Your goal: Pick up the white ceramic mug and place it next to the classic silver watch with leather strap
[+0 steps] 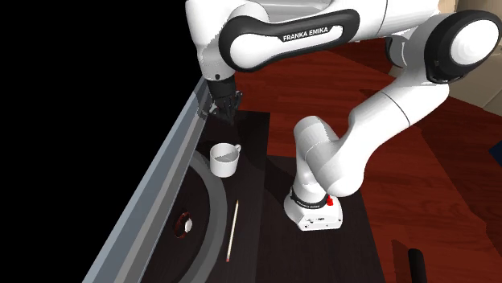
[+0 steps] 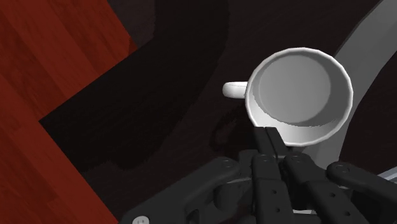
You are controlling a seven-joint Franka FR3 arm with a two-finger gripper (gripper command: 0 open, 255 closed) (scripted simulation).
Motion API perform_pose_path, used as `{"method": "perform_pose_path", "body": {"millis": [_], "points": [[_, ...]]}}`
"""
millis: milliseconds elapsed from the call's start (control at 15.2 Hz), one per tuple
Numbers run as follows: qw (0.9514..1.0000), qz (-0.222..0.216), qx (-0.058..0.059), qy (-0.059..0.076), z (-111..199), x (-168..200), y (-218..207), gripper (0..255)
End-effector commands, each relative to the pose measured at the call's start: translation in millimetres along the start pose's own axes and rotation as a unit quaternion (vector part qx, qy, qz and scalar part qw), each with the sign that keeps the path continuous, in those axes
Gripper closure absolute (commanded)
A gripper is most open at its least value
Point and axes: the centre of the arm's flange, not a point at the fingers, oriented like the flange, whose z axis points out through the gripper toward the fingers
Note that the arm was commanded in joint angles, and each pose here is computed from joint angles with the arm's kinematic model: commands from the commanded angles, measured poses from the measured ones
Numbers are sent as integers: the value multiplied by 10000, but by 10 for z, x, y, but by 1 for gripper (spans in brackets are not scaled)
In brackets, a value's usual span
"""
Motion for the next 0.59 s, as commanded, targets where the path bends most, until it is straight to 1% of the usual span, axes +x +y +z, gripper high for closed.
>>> {"method": "perform_pose_path", "body": {"millis": [0,66,132,330,528], "points": [[10000,0,0,0,0,0,0,255],[10000,0,0,0,0,0,0,255],[10000,0,0,0,0,0,0,0],[9992,83,318,239,300,-92,-166,0],[9967,165,634,477,593,-167,-351,0]]}}
